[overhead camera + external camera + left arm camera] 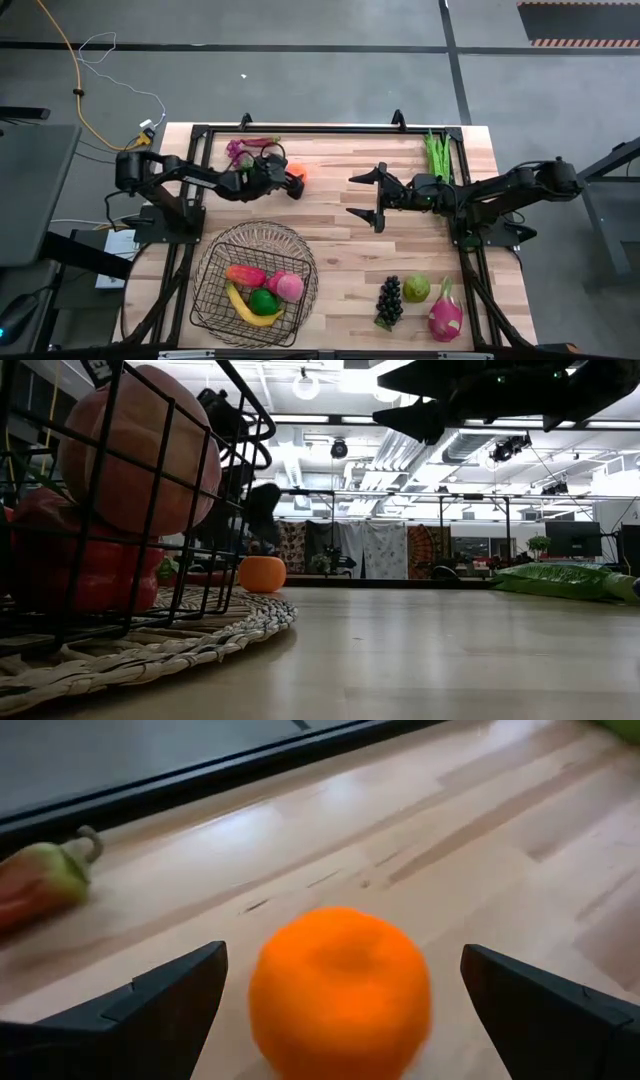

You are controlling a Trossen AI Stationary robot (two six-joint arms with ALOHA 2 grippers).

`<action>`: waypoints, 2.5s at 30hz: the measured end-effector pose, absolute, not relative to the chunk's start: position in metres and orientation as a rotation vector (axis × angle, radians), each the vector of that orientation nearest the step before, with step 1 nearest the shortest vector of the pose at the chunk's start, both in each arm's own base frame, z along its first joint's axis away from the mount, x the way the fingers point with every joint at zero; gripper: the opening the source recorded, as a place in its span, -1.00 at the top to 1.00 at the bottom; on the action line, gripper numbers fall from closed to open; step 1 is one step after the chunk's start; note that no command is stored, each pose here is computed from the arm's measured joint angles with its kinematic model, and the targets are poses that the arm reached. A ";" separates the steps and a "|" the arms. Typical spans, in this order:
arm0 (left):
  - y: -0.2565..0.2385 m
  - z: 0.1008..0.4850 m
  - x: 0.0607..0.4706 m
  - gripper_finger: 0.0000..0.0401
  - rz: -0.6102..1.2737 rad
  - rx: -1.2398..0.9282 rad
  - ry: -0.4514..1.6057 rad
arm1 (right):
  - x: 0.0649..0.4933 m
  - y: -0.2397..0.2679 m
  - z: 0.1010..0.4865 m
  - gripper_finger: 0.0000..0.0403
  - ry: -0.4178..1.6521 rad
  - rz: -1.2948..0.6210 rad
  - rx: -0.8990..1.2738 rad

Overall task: Build produce basket
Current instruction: Put the orange into the black wire basket

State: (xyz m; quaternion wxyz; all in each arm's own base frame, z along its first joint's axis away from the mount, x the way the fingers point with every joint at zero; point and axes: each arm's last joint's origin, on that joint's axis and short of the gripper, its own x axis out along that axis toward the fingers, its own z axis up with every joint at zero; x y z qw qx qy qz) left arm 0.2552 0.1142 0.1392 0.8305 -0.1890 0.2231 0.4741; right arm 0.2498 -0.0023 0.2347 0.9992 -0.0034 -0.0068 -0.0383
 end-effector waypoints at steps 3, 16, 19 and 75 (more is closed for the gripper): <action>0.118 0.134 0.255 -0.95 1.021 -0.412 0.478 | 0.250 -0.002 0.235 -0.96 -0.013 -0.076 0.000; 0.129 0.103 0.266 -0.95 0.951 -0.455 0.522 | 0.250 -0.002 0.234 -0.96 -0.012 -0.076 0.001; 0.132 0.098 0.270 -0.95 0.939 -0.447 0.547 | 0.250 -0.002 0.234 -0.96 -0.009 -0.076 0.001; -0.009 0.265 0.159 -0.64 0.179 -0.071 -0.107 | 0.250 -0.002 0.231 -0.96 0.026 -0.076 -0.008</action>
